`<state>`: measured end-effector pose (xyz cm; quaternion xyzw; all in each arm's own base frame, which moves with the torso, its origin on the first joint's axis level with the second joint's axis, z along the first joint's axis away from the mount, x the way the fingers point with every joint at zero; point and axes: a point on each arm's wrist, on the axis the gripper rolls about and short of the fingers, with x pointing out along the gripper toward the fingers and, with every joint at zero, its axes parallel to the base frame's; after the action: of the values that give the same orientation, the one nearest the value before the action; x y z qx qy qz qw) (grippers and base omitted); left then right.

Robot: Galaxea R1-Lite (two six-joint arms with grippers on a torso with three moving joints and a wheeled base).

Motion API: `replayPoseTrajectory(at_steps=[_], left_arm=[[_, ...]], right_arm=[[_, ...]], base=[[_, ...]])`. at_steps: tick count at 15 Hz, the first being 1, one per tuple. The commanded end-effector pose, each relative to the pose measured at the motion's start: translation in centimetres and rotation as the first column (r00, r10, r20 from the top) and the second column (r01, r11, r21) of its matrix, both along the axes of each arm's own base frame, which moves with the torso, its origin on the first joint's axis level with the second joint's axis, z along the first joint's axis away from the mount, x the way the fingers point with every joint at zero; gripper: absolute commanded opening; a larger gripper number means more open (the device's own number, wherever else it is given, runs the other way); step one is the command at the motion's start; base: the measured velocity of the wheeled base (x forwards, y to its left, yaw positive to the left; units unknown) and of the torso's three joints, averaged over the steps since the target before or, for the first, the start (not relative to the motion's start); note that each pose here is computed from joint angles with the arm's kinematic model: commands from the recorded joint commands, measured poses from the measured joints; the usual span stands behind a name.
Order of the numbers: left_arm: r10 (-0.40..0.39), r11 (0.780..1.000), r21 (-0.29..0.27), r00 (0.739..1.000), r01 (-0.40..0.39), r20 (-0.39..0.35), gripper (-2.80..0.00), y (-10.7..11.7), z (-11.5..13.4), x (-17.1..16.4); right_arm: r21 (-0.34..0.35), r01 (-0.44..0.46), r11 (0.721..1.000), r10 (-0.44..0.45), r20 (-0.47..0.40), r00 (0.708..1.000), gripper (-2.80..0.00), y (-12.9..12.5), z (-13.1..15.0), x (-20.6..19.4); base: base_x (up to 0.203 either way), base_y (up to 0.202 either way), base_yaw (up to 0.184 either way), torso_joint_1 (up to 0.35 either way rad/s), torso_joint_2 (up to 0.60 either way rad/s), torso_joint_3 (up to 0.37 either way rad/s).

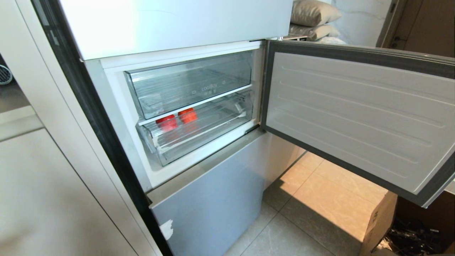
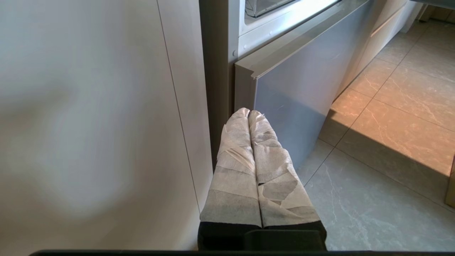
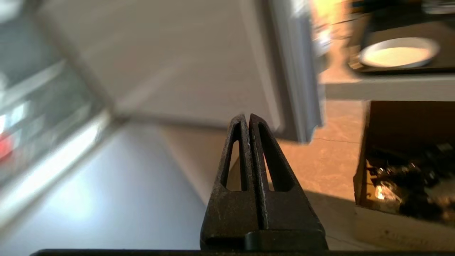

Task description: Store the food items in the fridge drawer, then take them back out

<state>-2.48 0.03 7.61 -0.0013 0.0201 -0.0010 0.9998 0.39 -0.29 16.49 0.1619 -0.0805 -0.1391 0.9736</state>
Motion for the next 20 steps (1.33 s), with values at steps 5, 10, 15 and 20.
replayPoseTrajectory(at_steps=[5, 10, 15, 20], left_arm=[[0.001, 1.000, 0.000, 1.000, -0.001, 0.000, -2.80, 0.0, 0.0, 0.0], [0.001, 1.000, 0.000, 1.000, -0.001, -0.001, -2.80, 0.0, 0.0, 0.0], [0.001, 1.000, 0.000, 1.000, -0.001, 0.000, -2.80, 0.0, 0.0, 0.0], [0.001, 1.000, 0.000, 1.000, -0.001, 0.000, -2.80, 0.0, 0.0, 0.0]], right_arm=[[0.219, 0.350, 0.911, -0.363, 0.018, 0.932, -2.80, -6.1, 4.7, 5.8], [0.362, 0.350, 0.864, -0.390, 0.041, 0.920, -2.80, -14.4, 6.8, 9.5], [0.415, 0.295, 0.861, -0.377, 0.130, 0.917, -2.80, -19.6, 9.0, 12.2], [0.525, 0.028, 0.850, -0.119, 0.141, 0.983, -2.80, -23.2, 8.9, 15.0]], base=[[0.000, 0.000, 0.000, 0.000, 0.00, 0.000], [0.000, 0.000, 0.000, 0.000, 0.00, 0.000], [0.000, 0.000, 0.000, 0.000, 0.00, 0.000], [0.000, 0.000, 0.000, 0.000, 0.00, 0.000]])
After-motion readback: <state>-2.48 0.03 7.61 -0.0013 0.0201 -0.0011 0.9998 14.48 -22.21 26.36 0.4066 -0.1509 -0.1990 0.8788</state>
